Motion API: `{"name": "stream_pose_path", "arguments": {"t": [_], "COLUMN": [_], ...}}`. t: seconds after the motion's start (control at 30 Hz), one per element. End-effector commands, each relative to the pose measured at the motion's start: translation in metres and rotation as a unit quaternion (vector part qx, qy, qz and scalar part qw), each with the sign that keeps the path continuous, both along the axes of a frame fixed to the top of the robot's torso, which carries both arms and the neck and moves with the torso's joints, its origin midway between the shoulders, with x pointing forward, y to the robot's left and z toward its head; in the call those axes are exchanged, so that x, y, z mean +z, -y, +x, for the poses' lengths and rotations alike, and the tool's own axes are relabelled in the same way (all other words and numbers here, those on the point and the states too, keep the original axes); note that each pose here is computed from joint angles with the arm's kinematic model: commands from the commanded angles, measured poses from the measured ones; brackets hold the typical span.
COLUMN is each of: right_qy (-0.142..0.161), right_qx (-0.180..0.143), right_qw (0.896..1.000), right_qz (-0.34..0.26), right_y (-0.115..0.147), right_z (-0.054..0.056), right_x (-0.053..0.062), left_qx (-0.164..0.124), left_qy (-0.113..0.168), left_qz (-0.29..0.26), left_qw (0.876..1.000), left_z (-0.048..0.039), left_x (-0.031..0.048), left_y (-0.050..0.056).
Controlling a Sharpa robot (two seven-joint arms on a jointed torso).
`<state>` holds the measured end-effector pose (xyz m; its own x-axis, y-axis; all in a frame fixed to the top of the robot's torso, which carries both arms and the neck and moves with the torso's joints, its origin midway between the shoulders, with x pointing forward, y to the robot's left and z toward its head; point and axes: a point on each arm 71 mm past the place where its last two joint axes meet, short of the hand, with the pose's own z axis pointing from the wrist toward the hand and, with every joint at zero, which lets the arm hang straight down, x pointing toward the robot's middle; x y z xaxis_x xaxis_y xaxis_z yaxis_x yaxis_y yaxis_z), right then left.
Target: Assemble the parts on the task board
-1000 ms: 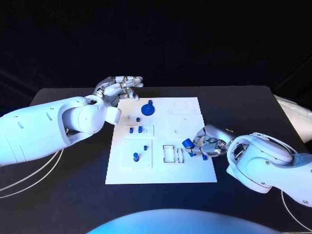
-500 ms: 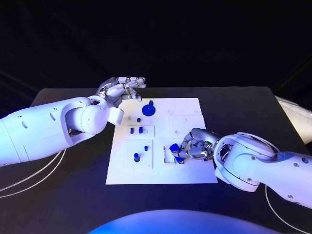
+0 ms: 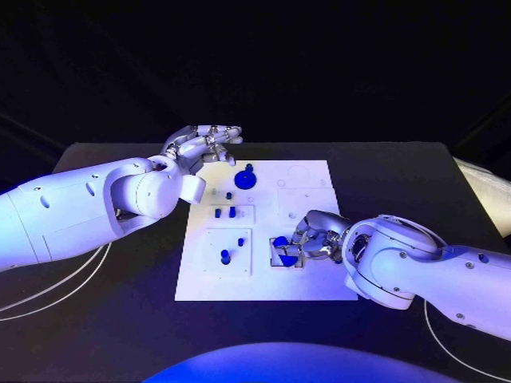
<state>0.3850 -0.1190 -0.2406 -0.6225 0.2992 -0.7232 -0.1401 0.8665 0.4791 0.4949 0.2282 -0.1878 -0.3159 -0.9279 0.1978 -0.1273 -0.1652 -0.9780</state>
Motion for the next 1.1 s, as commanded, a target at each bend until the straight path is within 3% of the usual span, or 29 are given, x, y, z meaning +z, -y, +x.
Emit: {"name": "stream_pose_path", "arguments": {"t": [0.03,0.53,1.1], "right_qy": [0.005,0.026,0.047], "right_qx": [0.005,0.003,0.028], "right_qw": [1.0,1.0,0.998], "right_qz": [-0.008,-0.011,-0.027], "right_y": [-0.0019,-0.0008,-0.0057], "right_z": [0.0006,0.0038,0.0016], "right_x": [0.0,0.0009,0.0001], "left_qx": [-0.011,-0.011,-0.012], "left_qy": [0.005,0.004,0.004], "left_qz": [-0.003,-0.003,-0.004], "left_qw": [1.0,1.0,1.0], "left_z": [-0.0005,-0.0006,-0.0002], "left_x": [0.0009,0.0009,0.0007], "left_y": [0.0027,0.0024,0.0028]}}
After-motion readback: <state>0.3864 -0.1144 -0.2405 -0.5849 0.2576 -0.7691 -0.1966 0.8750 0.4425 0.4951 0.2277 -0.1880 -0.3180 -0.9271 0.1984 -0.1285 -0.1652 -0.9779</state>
